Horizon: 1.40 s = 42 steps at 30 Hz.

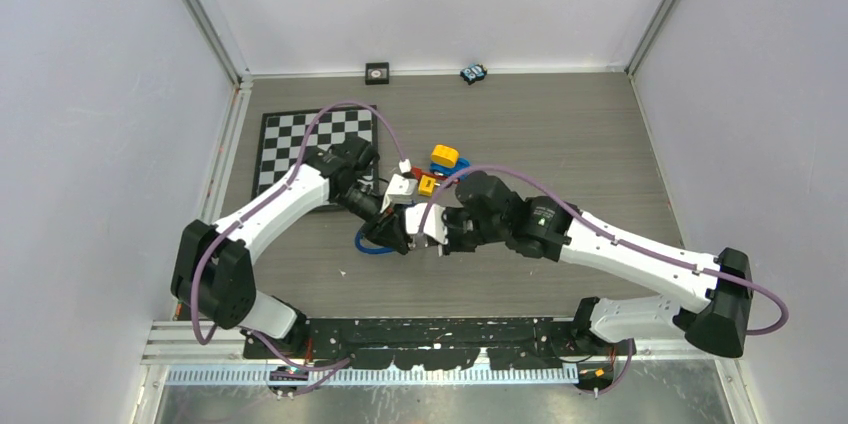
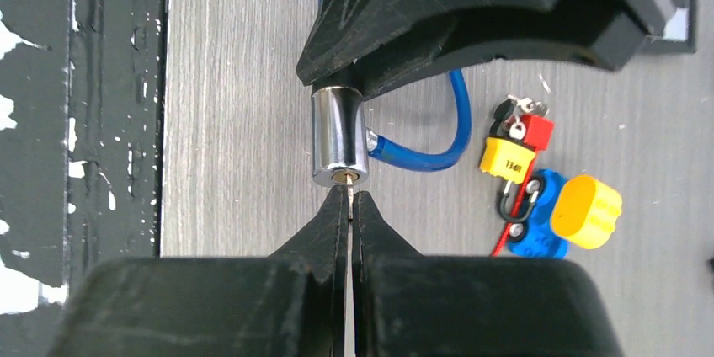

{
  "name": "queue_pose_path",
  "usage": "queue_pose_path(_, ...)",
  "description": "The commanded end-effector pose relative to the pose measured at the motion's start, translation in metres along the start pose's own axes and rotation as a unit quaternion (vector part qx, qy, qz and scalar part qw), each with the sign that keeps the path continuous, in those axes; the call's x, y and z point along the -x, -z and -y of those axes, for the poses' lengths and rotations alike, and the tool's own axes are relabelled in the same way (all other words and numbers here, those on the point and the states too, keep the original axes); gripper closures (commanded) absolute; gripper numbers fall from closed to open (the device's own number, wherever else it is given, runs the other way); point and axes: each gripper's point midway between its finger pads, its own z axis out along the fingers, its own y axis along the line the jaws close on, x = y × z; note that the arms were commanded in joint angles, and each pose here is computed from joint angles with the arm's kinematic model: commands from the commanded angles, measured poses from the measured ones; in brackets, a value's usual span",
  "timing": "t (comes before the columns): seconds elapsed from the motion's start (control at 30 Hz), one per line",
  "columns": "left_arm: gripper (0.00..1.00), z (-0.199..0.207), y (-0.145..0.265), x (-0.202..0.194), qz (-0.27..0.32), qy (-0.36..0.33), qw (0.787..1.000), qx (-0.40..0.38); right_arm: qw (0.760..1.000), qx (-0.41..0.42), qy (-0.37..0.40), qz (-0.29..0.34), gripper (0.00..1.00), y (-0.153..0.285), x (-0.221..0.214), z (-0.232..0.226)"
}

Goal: Unlock with the key
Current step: Unlock the lock, then place the lock at the center of the board.

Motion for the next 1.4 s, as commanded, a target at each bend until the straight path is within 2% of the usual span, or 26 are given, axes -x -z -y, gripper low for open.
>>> queue_pose_path(0.0,1.0,-0.008,0.003,0.024,0.033,-0.041,0.998,0.033,0.994,0.004,-0.101,0.04,0.99,0.005,0.003,0.003)
queue_pose_path(0.4,1.0,-0.022,0.0,0.016,0.018,-0.087,0.992,0.085,0.955,0.054,-0.277,0.088,0.99,0.006,-0.01,0.015)
queue_pose_path(0.63,1.0,-0.006,-0.006,0.015,0.012,-0.112,0.992,0.055,0.945,0.077,-0.305,0.089,0.99,0.01,-0.014,0.015)
queue_pose_path(0.73,1.0,0.007,-0.007,0.01,0.004,-0.128,0.991,0.035,0.95,0.089,-0.29,0.075,0.84,0.015,-0.019,0.008)
queue_pose_path(0.83,1.0,0.023,-0.007,0.005,0.006,-0.14,0.99,0.01,0.959,0.071,-0.268,0.052,0.6,0.021,-0.03,0.007)
queue_pose_path(1.13,1.0,0.037,-0.009,-0.012,-0.011,-0.149,0.989,-0.005,0.972,0.015,-0.233,0.025,0.34,0.057,-0.047,0.012)
queue_pose_path(1.23,1.0,0.04,-0.009,-0.018,-0.019,-0.155,0.988,-0.006,0.973,-0.015,-0.231,0.009,0.33,0.063,-0.06,0.022)
queue_pose_path(1.37,1.0,0.045,-0.01,-0.026,-0.033,-0.172,0.984,-0.011,0.965,-0.065,-0.252,-0.044,0.32,0.055,-0.093,0.049)
